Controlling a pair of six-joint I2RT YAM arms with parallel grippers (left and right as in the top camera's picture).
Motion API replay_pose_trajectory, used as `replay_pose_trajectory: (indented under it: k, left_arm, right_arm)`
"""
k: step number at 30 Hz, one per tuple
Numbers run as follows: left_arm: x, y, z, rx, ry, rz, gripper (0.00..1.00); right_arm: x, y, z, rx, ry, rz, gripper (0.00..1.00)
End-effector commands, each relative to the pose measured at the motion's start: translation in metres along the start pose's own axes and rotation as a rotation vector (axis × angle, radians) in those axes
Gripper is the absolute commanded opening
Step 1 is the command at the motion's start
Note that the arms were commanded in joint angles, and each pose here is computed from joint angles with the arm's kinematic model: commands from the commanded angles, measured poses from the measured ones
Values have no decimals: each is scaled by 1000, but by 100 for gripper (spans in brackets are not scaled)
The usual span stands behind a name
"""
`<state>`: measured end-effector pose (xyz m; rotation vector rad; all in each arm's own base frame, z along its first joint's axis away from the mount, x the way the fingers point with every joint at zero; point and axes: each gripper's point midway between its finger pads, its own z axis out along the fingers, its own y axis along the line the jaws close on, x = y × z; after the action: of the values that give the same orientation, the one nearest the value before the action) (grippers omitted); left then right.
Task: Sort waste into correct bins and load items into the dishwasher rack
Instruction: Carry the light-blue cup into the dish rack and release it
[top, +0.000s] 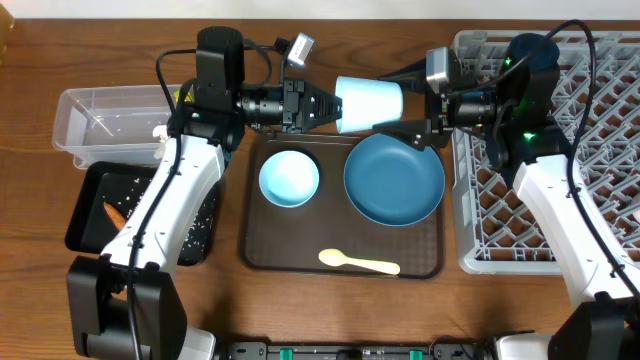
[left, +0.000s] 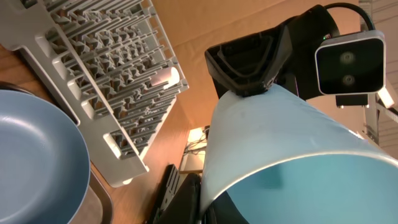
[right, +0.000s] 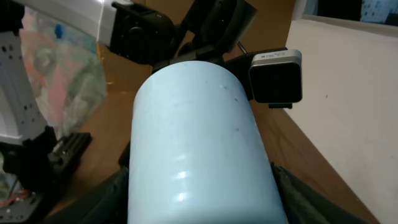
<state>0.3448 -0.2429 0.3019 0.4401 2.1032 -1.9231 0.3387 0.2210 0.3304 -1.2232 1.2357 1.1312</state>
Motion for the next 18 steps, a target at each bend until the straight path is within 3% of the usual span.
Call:
replay_pose_trajectory:
  k: [1,7,12,18]
  left_arm:
    - [2,-4,2,27,26,-1,8]
    - [2,-4,2,27,26,-1,13]
    - [0,-2,-2,23,15,42,37]
    - [-17,19,-17,-79,-82,130,44]
  right_arm:
    - [-11,5,1,-4,-6,-26,60]
    - [-11,4,1,-2,-6,-26,55]
    - [-10,1,-1,15,-3,-5,52]
    - [0,-31,-16,198,31,113,52]
